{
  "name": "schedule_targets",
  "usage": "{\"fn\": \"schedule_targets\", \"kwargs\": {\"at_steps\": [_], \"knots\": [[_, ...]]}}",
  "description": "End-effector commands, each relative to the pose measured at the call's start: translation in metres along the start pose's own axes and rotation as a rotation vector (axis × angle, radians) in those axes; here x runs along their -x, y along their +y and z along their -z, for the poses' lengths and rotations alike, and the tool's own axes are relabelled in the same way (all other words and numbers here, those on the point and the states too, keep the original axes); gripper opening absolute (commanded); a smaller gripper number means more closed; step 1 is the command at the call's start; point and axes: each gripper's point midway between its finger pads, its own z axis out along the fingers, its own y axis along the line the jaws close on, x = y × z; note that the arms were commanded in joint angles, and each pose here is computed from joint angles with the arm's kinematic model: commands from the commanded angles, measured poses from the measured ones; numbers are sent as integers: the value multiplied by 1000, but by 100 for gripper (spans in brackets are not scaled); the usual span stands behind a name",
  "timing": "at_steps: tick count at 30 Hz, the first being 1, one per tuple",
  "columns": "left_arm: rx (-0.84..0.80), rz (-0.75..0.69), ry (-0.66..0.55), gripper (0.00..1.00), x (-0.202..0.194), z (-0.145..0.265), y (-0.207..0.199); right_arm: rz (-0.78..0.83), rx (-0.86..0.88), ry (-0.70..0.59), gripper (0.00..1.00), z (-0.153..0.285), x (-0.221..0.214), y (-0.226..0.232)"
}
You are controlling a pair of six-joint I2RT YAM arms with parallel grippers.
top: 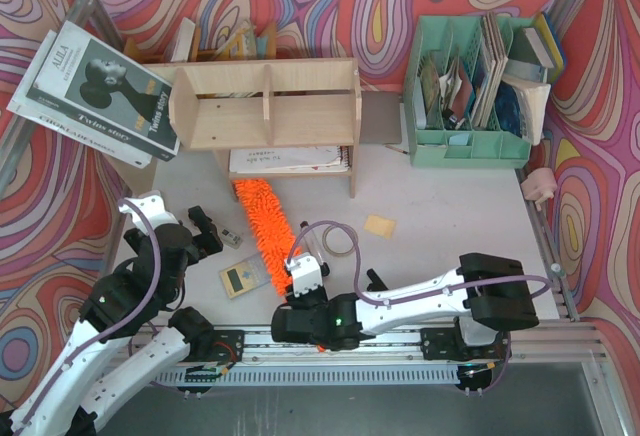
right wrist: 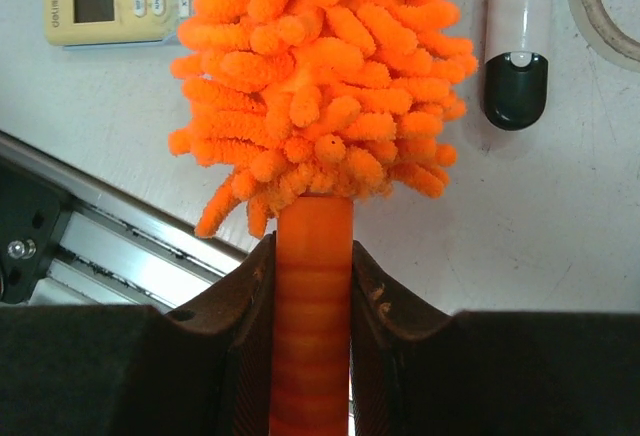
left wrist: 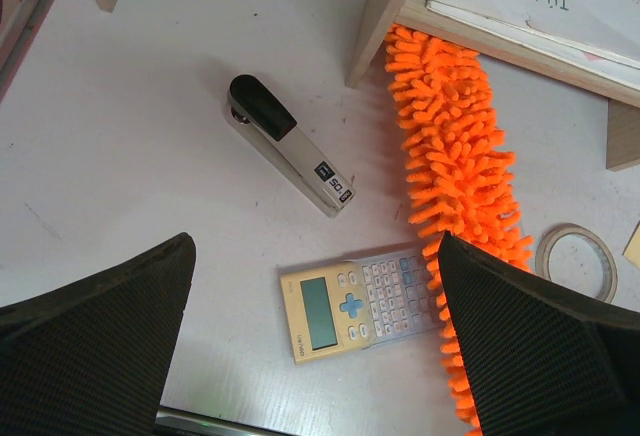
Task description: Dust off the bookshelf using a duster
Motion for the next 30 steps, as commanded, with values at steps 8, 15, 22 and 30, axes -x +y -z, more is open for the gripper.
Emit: {"fn": "schedule_targets", "kwargs": {"at_steps": [8, 15, 22, 30], "knots": [[22, -5, 2, 98, -5, 0, 7, -27, 74, -52, 0, 8, 38, 18], [21, -4, 3, 98, -6, 0, 7, -39, 166, -168, 0, 40, 69, 21], [24, 3, -5, 98, -5, 1, 9, 16, 145, -14, 0, 17, 10, 14], [27, -2, 0, 98, -5, 0, 8, 56, 80, 37, 0, 4, -9, 10]]}}
